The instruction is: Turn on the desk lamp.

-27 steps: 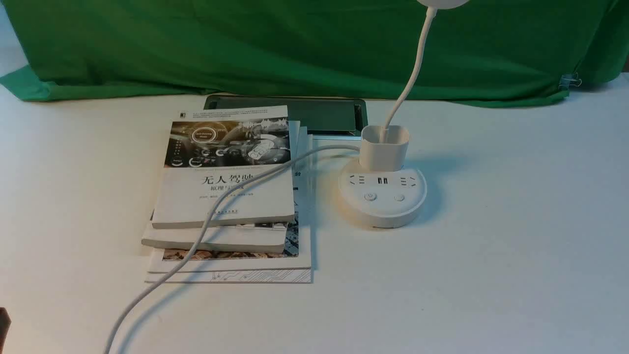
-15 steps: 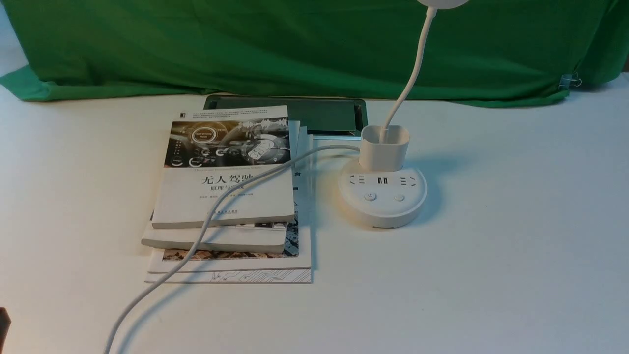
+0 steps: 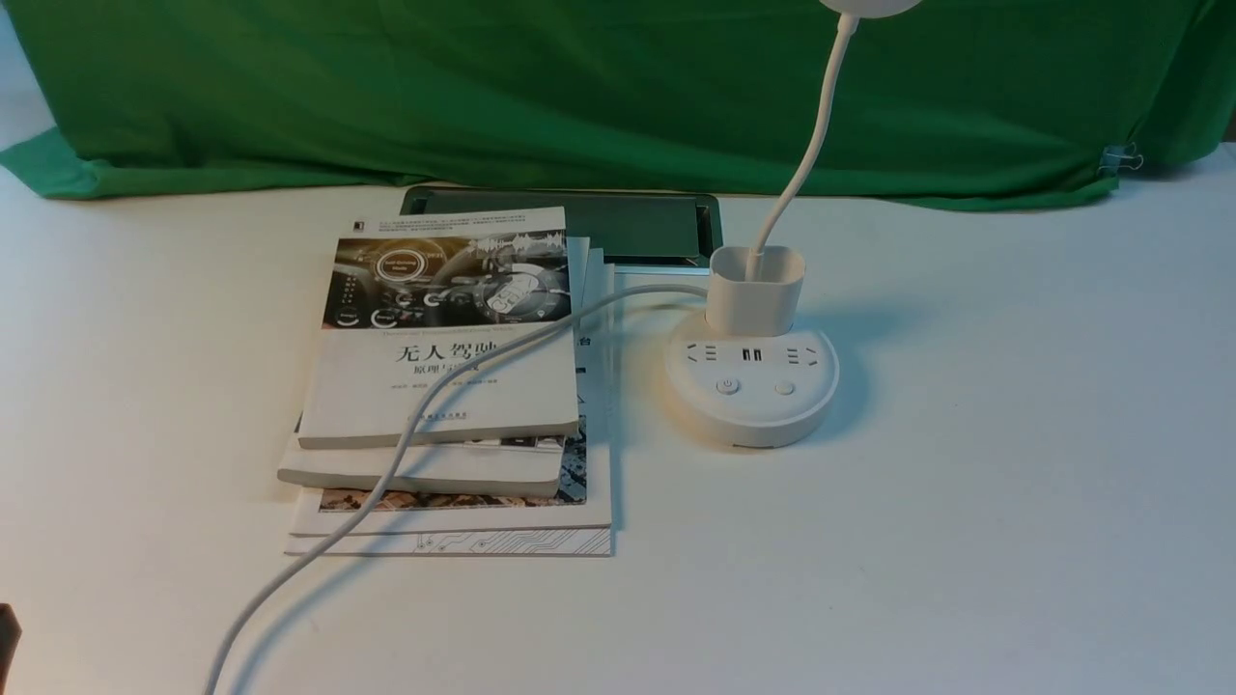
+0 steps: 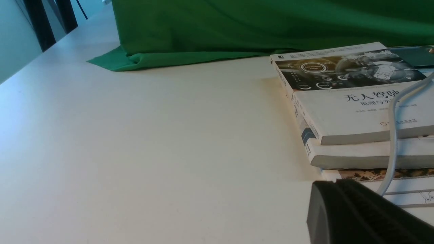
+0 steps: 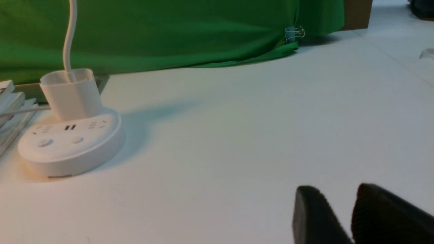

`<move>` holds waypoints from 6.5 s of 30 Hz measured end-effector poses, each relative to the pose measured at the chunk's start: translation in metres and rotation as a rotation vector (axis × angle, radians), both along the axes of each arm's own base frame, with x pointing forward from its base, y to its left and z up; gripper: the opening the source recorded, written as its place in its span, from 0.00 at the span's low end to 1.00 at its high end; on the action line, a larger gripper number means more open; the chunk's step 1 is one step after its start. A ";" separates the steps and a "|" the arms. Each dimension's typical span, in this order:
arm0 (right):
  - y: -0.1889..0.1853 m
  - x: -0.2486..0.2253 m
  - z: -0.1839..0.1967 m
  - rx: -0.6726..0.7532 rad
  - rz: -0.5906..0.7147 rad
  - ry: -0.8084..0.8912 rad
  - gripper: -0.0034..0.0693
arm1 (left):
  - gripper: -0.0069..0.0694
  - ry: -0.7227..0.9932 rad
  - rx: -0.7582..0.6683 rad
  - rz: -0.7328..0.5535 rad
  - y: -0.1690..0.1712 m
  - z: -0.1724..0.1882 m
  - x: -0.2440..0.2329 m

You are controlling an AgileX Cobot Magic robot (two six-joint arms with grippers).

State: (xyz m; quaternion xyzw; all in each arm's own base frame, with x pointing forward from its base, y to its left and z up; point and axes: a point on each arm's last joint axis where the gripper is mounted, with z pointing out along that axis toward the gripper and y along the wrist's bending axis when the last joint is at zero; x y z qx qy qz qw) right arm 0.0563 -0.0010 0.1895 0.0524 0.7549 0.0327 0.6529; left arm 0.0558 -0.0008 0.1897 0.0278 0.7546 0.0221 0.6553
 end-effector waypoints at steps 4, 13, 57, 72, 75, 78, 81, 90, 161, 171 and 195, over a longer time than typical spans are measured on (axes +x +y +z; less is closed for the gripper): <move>0.000 0.000 0.000 0.000 0.000 0.000 0.38 | 0.12 0.000 0.000 0.000 0.000 0.000 0.000; 0.000 0.000 0.000 0.123 -0.017 -0.002 0.37 | 0.12 0.000 0.000 0.000 0.000 0.000 0.000; 0.022 0.095 0.194 -0.325 0.290 0.286 0.09 | 0.12 0.000 0.003 0.000 0.000 0.000 0.000; 0.101 0.208 0.150 -0.473 0.656 0.699 0.09 | 0.12 0.000 0.003 0.000 0.000 0.000 0.000; 0.108 0.227 0.138 -0.467 0.669 0.768 0.09 | 0.12 0.000 0.003 0.000 0.000 0.000 0.000; 0.119 0.248 0.125 -0.471 0.693 0.835 0.09 | 0.12 0.000 0.003 0.000 0.000 0.000 0.000; 0.135 0.265 0.113 -0.485 0.723 0.867 0.09 | 0.12 0.000 0.003 0.000 0.000 0.000 0.000; 0.181 0.296 0.071 -0.526 0.794 0.907 0.09 | 0.12 0.000 0.003 0.000 0.000 0.000 0.000; 0.113 0.169 0.135 -0.314 0.571 0.286 0.12 | 0.12 0.000 0.003 0.000 0.000 0.000 0.000; 0.072 0.085 0.111 -0.148 0.514 0.112 0.15 | 0.12 0.000 0.003 0.000 0.000 0.000 0.000; 0.010 0.007 0.028 -0.166 0.162 -0.269 0.20 | 0.12 0.000 0.003 0.000 0.000 0.000 0.000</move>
